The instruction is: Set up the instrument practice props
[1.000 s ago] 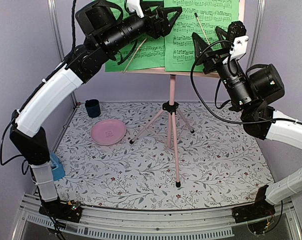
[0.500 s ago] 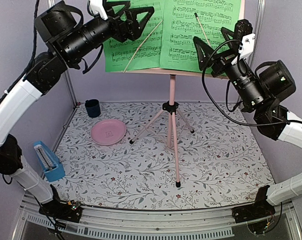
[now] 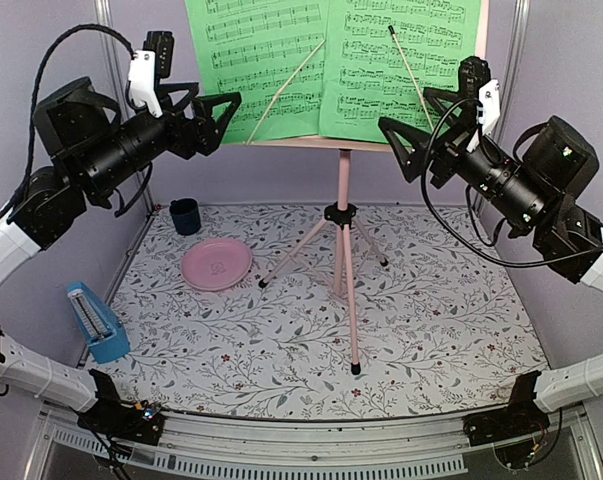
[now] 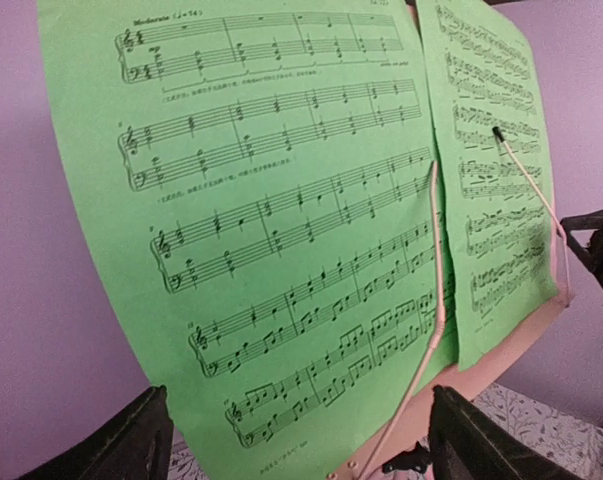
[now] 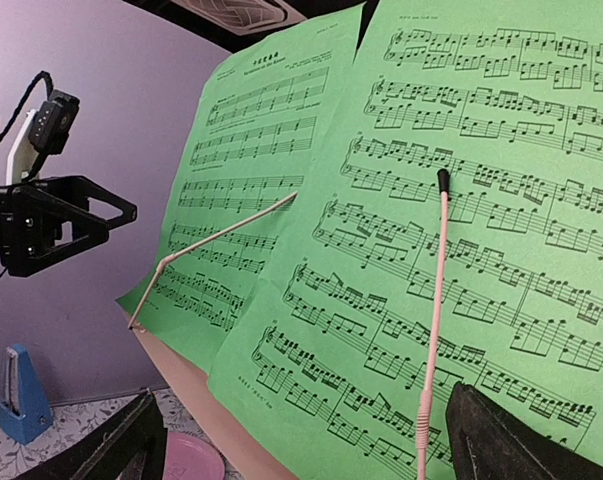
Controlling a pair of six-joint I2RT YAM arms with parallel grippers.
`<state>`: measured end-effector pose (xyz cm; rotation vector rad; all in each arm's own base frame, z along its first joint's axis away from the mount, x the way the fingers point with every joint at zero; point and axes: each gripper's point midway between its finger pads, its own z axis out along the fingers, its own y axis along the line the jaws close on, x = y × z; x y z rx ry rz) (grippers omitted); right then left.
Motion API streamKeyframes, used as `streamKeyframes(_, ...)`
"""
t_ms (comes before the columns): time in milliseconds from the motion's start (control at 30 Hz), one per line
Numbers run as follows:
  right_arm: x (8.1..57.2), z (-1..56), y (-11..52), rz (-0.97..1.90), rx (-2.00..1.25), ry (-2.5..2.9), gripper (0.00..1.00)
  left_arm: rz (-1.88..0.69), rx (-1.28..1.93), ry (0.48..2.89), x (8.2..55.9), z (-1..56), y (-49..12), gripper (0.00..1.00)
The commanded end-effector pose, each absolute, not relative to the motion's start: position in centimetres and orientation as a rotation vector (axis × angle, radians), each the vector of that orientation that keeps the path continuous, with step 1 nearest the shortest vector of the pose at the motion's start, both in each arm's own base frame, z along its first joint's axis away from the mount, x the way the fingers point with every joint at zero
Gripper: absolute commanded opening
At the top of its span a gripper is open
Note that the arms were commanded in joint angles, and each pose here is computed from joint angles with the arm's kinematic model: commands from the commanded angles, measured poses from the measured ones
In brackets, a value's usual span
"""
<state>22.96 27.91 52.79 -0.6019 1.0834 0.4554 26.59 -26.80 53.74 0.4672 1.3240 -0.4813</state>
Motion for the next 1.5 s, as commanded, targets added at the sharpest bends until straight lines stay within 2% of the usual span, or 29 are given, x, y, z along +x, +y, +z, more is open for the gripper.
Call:
streamKeyframes(0, 21.7, 49.9, 28.9, 0.567, -0.688, 1.170, 0.99, -0.501, 0.359, 1.362, 26.1, 52.6, -23.0, 0.89)
streamKeyframes(433, 21.9, 38.5, 30.8, 0.729, -0.708, 1.463, 0.98, -0.532, 0.245, 1.666, 28.2, 39.3, -19.6, 0.89)
streamKeyframes(700, 21.7, 32.7, 30.5, 0.793, -0.651, 1.621, 0.97, -0.587, 0.264, 1.812, 28.8, 31.9, -20.8, 0.88)
streamKeyframes(967, 22.0, 39.3, 30.9, 0.705, -0.719, 1.473, 0.98, -0.632, 0.288, 1.827, 29.8, 30.5, -22.4, 0.88)
streamKeyframes(1233, 19.5, 44.3, 33.7, 0.727, -0.877, 1.295, 0.98, -0.643, 0.293, 1.815, 29.9, 30.5, -22.6, 0.88)
streamKeyframes(1467, 21.3, 47.8, 30.7, 0.619, -0.689, 1.319, 0.98, -0.645, 0.296, 1.797, 30.0, 31.3, -22.6, 0.88)
